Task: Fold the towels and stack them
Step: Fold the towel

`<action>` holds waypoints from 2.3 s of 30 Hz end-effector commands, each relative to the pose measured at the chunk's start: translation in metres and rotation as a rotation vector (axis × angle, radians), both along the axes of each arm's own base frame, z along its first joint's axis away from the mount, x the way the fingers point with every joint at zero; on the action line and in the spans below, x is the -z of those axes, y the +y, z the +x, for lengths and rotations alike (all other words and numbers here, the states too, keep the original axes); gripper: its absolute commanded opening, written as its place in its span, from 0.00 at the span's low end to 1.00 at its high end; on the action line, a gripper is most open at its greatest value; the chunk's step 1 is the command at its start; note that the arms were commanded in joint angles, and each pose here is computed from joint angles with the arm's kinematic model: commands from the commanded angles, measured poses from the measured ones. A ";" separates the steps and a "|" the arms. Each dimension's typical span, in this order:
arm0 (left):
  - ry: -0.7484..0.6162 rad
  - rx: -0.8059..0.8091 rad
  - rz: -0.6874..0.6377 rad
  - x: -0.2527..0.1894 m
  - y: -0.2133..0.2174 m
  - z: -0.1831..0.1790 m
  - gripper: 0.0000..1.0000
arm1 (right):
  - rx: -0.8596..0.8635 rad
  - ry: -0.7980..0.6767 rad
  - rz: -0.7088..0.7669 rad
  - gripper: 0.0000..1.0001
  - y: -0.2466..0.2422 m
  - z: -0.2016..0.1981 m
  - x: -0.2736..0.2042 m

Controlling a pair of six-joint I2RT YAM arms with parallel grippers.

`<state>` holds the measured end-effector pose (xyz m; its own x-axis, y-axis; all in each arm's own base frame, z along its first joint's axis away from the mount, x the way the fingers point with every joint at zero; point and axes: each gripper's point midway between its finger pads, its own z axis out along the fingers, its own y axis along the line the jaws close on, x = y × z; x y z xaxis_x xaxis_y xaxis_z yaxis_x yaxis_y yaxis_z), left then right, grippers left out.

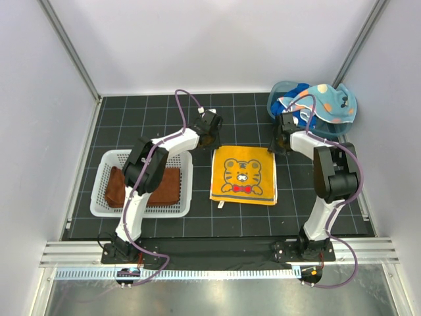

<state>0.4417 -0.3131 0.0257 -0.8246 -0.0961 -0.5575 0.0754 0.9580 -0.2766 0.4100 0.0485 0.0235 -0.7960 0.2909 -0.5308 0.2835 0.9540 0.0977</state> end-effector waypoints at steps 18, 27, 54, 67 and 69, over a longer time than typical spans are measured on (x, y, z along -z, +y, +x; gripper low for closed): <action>-0.007 0.015 -0.009 -0.005 0.001 0.003 0.00 | 0.004 -0.039 0.006 0.01 0.001 0.020 -0.014; -0.096 0.024 -0.064 -0.051 -0.001 0.006 0.00 | 0.001 -0.206 0.017 0.01 0.000 0.023 -0.072; -0.115 0.124 -0.136 -0.076 -0.009 -0.117 0.00 | 0.104 -0.217 0.135 0.01 -0.005 -0.087 -0.078; -0.109 0.139 -0.111 -0.079 0.006 -0.157 0.00 | 0.203 -0.145 0.195 0.01 -0.005 -0.127 -0.058; -0.110 0.149 -0.112 -0.081 0.005 -0.162 0.00 | 0.206 -0.134 0.188 0.01 -0.007 -0.131 -0.055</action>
